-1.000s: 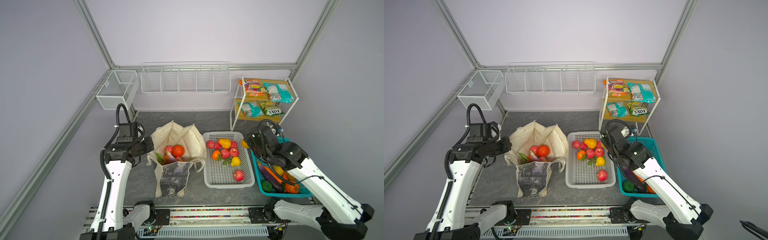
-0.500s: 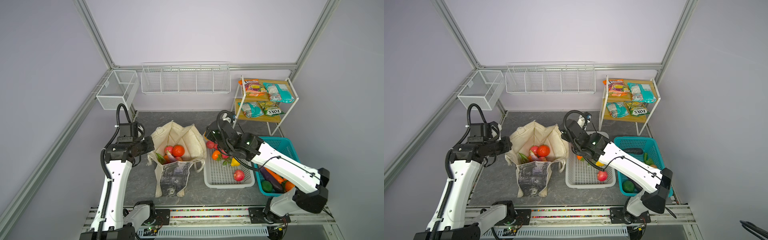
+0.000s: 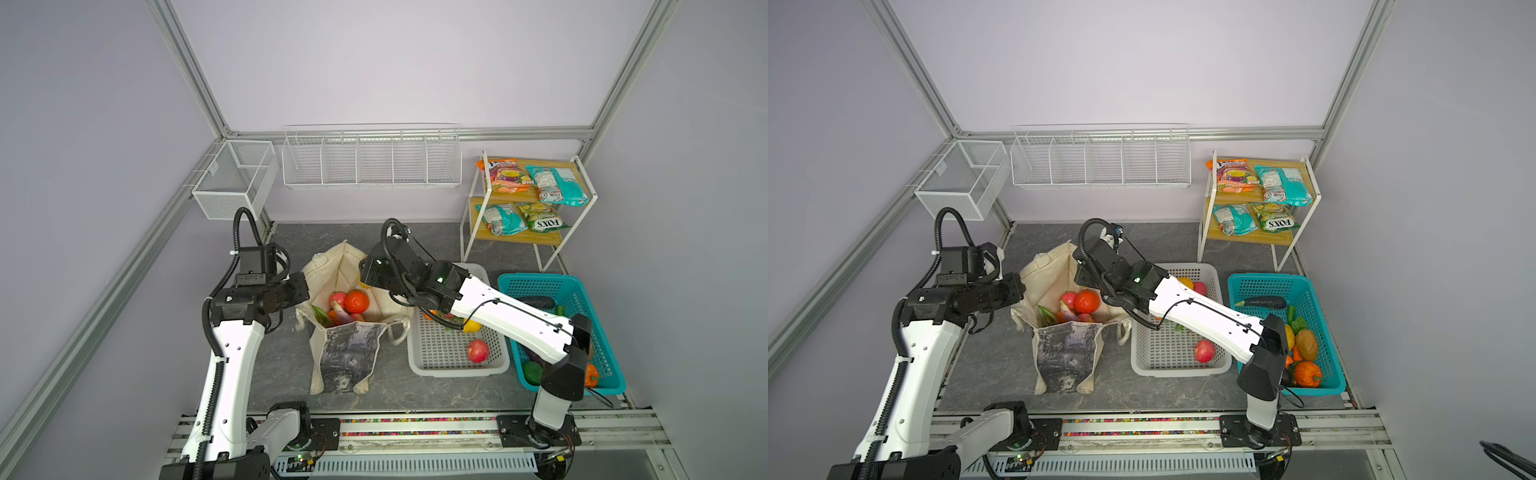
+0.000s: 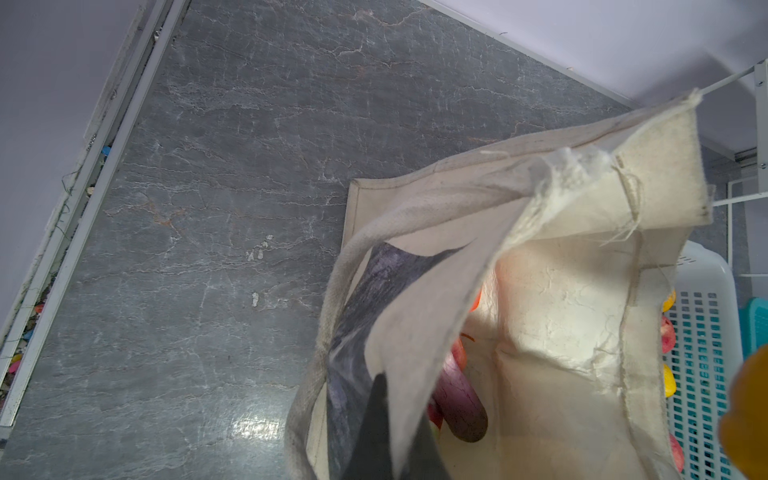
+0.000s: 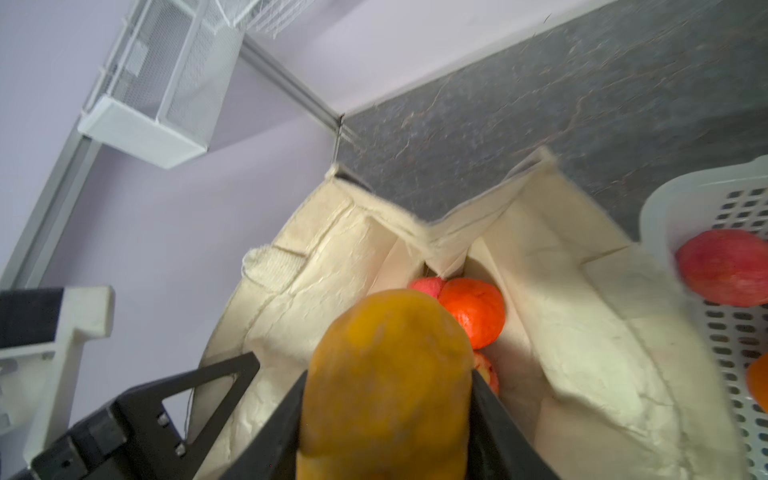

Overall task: Place the food into the grocery bag and tie it
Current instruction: 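Lift the yellow mango with the right gripper and carry it over the tote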

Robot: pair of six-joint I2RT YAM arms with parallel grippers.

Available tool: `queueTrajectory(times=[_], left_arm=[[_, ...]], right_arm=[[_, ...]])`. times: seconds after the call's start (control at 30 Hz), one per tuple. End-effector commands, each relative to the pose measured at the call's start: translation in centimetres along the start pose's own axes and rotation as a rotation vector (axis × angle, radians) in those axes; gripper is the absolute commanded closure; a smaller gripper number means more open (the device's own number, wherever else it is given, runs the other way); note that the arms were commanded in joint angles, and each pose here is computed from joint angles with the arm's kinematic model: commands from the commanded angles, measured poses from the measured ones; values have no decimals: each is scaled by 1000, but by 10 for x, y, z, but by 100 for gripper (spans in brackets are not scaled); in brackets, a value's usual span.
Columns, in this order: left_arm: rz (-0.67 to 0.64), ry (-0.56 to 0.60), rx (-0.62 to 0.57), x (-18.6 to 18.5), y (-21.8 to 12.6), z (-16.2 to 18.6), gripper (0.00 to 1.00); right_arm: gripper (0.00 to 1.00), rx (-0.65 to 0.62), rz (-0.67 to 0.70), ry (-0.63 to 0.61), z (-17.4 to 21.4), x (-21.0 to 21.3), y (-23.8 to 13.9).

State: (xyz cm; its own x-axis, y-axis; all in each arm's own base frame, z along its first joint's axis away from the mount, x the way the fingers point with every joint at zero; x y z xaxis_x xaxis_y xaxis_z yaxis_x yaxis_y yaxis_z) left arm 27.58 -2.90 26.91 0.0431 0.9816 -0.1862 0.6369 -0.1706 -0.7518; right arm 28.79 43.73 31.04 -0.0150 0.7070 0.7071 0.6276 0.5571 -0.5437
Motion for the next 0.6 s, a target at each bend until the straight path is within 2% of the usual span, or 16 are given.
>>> queueTrajectory(times=[0.0, 0.23, 0.57], left_arm=[[23, 5, -27, -3, 0, -4, 100], [23, 11, -32, -3, -2, -5, 100], [25, 12, -50, -4, -7, -8, 100]], right_arm=[[49, 114, -63, -22, 24, 17, 13], [48, 235, -45, -32, 58, 12, 45], [45, 331, -9, -92, 84, -8, 53]])
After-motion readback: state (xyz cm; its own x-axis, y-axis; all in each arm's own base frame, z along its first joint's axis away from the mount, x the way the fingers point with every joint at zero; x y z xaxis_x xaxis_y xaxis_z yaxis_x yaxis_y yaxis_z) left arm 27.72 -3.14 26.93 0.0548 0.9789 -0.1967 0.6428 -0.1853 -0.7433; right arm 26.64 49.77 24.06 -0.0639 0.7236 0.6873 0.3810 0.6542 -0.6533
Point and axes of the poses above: each gripper's point midway between its finger pads, its own y axis out along the fingers, its own x axis along the line the jaws close on, z = x × y, the point moved 1 cm from there along -y, back along the fingers, and after that the axes turned 11 degrees about y, right-handed, at the moved point
